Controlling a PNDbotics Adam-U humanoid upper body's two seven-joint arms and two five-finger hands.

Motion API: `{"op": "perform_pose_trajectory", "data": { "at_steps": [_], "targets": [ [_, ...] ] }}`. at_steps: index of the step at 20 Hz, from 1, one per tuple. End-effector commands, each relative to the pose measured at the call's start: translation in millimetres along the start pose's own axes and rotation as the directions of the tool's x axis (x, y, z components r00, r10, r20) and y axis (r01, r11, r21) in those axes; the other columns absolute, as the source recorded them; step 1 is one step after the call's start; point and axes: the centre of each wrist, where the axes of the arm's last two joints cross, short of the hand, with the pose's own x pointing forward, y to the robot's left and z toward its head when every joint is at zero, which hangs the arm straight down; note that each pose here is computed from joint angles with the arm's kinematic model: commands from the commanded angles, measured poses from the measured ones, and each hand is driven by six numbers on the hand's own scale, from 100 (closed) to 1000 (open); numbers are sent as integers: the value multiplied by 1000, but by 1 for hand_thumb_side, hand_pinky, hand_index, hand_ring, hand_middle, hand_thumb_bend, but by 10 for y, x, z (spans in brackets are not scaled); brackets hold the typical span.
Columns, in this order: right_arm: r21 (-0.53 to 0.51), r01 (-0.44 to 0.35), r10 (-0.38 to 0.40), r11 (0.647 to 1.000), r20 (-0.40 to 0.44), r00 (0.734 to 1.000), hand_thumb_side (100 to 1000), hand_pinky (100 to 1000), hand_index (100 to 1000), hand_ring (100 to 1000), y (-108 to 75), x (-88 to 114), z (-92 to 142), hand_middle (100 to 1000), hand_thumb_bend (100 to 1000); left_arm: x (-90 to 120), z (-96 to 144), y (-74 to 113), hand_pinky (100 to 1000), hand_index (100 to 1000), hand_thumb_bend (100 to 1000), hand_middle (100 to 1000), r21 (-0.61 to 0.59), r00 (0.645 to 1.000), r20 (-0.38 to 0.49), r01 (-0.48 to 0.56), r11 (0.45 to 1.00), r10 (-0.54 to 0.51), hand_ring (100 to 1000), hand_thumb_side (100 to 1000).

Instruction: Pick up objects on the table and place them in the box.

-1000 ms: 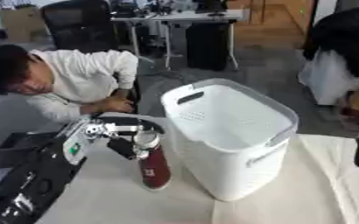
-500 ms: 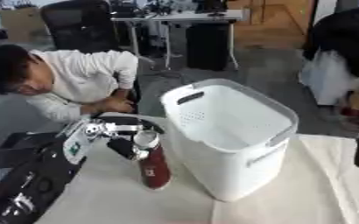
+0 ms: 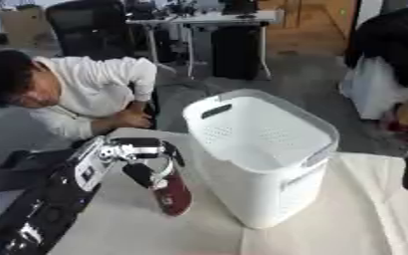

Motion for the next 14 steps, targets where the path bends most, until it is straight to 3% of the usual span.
{"op": "perform_pose_trajectory", "data": {
  "at_steps": [1, 7, 8, 9, 11, 13, 14],
  "targets": [
    [181, -174, 144, 968, 167, 975, 1000, 136, 649, 415, -45, 37, -59, 466, 100, -10, 8, 10, 387, 775, 110, 793, -153, 979, 165, 142, 978, -117, 559, 190],
    [180, -176, 146, 968, 168, 975, 1000, 136, 649, 415, -46, 37, -62, 467, 100, -54, -3, -56, 321, 717, 100, 773, -127, 980, 175, 119, 985, -95, 524, 100],
    [179, -176, 146, 968, 168, 975, 1000, 135, 649, 415, -46, 37, -62, 467, 100, -63, -4, -67, 280, 597, 100, 717, -105, 979, 184, 110, 988, -89, 478, 100],
    [179, -177, 147, 968, 168, 975, 1000, 135, 649, 415, -46, 37, -63, 467, 100, -75, -1, -80, 287, 588, 100, 711, -87, 978, 192, 103, 991, -85, 472, 100],
    [179, -177, 147, 968, 168, 975, 1000, 132, 649, 415, -46, 37, -62, 467, 100, -101, 5, -101, 262, 452, 100, 626, -42, 975, 209, 87, 995, -76, 396, 186],
    [180, -178, 148, 968, 167, 975, 1000, 131, 649, 415, -47, 37, -61, 467, 100, -126, 10, -117, 184, 368, 100, 577, 7, 971, 230, 66, 998, -66, 341, 240],
    [180, -178, 148, 967, 167, 975, 1000, 132, 649, 415, -47, 37, -60, 466, 100, -132, 7, -121, 100, 287, 100, 524, 42, 967, 247, 53, 998, -62, 275, 287]
  ]
}}
